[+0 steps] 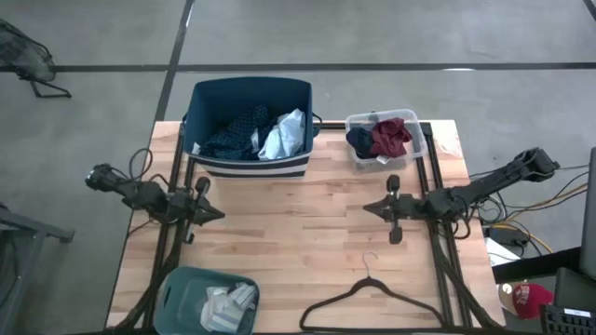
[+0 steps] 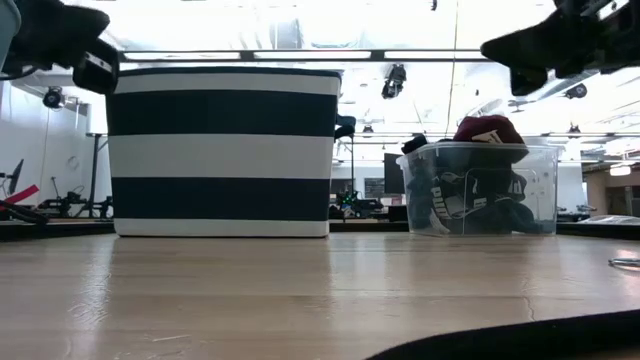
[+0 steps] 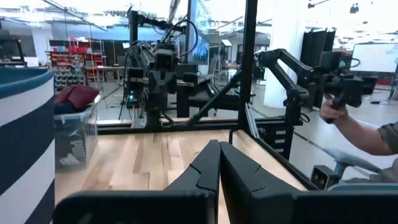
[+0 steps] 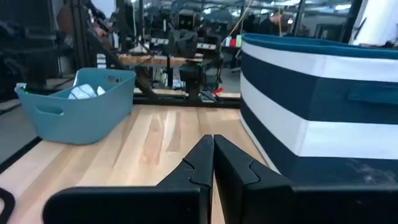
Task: Pick & Place Cloths
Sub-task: Return to Home Position
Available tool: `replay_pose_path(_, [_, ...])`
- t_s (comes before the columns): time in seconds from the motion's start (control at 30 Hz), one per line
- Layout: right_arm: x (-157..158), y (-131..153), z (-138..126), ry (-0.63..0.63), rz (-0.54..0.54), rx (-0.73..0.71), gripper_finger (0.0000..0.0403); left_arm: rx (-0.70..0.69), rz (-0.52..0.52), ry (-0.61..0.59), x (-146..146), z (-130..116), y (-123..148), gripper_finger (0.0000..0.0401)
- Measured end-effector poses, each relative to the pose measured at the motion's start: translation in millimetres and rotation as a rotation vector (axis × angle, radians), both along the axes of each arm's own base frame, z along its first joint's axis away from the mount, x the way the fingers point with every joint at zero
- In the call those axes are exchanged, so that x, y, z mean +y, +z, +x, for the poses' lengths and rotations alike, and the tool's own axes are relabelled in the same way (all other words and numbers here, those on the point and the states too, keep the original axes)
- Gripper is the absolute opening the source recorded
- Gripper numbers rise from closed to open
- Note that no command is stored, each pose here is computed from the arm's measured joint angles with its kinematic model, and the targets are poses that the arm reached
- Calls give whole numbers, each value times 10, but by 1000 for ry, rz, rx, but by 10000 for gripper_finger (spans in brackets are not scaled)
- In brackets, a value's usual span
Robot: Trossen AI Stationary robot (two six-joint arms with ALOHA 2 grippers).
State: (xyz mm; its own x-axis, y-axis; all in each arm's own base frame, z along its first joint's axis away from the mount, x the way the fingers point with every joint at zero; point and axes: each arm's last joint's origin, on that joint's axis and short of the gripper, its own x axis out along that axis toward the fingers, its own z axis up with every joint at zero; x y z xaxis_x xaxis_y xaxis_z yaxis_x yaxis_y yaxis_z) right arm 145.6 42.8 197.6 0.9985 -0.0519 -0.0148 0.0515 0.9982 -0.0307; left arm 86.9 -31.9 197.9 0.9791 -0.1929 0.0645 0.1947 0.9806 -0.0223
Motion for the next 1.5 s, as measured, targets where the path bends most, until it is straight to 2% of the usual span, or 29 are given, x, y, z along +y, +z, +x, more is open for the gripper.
replay_pose_path(0.33, [-128,-205,-231,-3,68,-74,8,27,34,90,40,-28,-44,12])
replay_pose_path(0.57, [-155,-204,-312,-4,68,-75,8,21,34,112,44,-22,-30,16])
replay_pose_path(0.87, [-190,-84,-417,-7,51,-194,8,34,41,117,42,-12,-46,14])
replay_pose_path(1.1, [-194,-49,-427,-3,102,-237,8,37,42,117,40,-9,-49,14])
replay_pose_path(1.5, [-192,-51,-421,-4,101,-233,8,37,43,117,40,-9,-51,17])
